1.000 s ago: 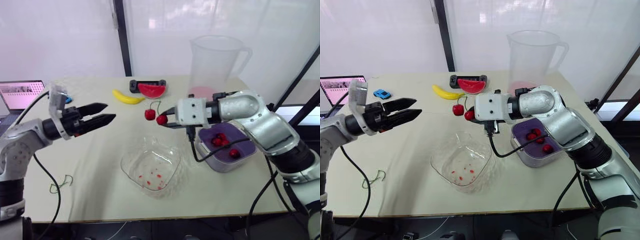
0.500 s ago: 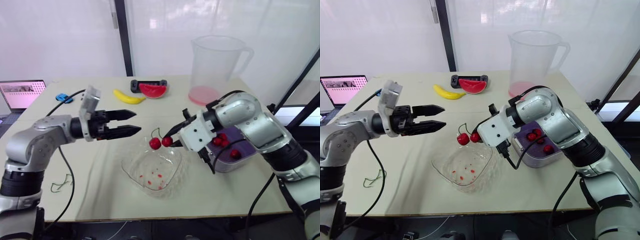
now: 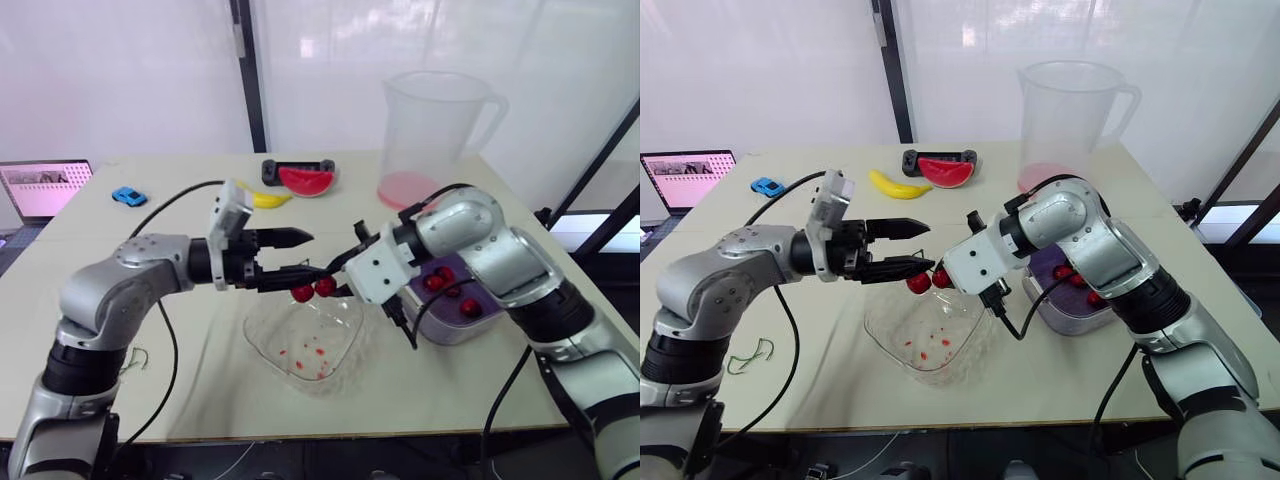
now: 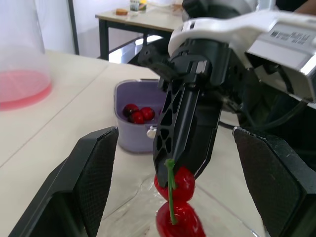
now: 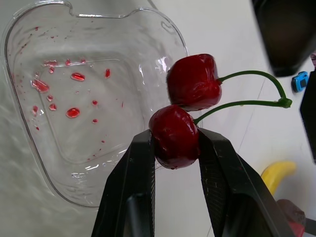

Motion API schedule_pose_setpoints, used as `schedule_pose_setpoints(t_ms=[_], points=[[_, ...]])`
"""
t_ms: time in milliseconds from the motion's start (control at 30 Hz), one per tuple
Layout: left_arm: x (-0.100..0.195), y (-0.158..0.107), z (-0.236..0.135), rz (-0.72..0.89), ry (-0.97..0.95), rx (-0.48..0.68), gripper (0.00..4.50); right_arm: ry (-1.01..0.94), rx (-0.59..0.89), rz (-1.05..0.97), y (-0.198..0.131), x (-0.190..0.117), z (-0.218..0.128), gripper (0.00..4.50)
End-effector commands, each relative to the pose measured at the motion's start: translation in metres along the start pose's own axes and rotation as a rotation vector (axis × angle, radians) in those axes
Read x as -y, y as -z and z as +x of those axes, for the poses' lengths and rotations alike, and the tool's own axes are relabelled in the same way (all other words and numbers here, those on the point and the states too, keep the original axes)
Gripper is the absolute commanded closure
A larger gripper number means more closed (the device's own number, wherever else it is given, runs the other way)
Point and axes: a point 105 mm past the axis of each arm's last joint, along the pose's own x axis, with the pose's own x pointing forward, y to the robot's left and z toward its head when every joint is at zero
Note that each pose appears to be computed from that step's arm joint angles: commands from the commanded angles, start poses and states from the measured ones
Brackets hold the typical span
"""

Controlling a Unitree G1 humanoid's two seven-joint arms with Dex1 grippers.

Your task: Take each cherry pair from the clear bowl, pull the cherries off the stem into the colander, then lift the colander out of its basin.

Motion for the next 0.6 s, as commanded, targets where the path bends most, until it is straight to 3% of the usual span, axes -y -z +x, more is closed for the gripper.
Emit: schedule_pose_setpoints(t_ms=[33, 100, 367, 467, 533, 600], points=[[0.0009, -0.0009, 0.0004, 0.023, -0.005, -0.015, 1.4, 0.051, -0.006, -0.057, -0.0105, 0.013, -0.0114, 3.35], [0.0012, 0.0001, 0.001, 0.025, -0.003, -0.02, 2.36, 0.054, -0.005, -0.054, -0.0109, 0.0132, -0.0116, 3.35], [-0.001, 0.0033, 0.0019, 0.021, -0.001, -0.034, 2.36, 0.062, -0.01, -0.049, -0.0103, 0.0145, -0.0129, 3.35], [-0.0023, 0.0036, 0.0018, 0.018, -0.006, -0.03, 3.25, 0.063, -0.01, -0.049, -0.0104, 0.0144, -0.0134, 3.35], [-0.0026, 0.0031, 0.0018, 0.015, -0.005, -0.022, 4.25, 0.062, -0.01, -0.05, -0.0105, 0.0142, -0.0134, 3.35], [-0.0031, 0.0018, 0.0013, 0.009, -0.005, -0.01, 4.43, 0.058, -0.01, -0.05, -0.0107, 0.0133, -0.013, 3.35]])
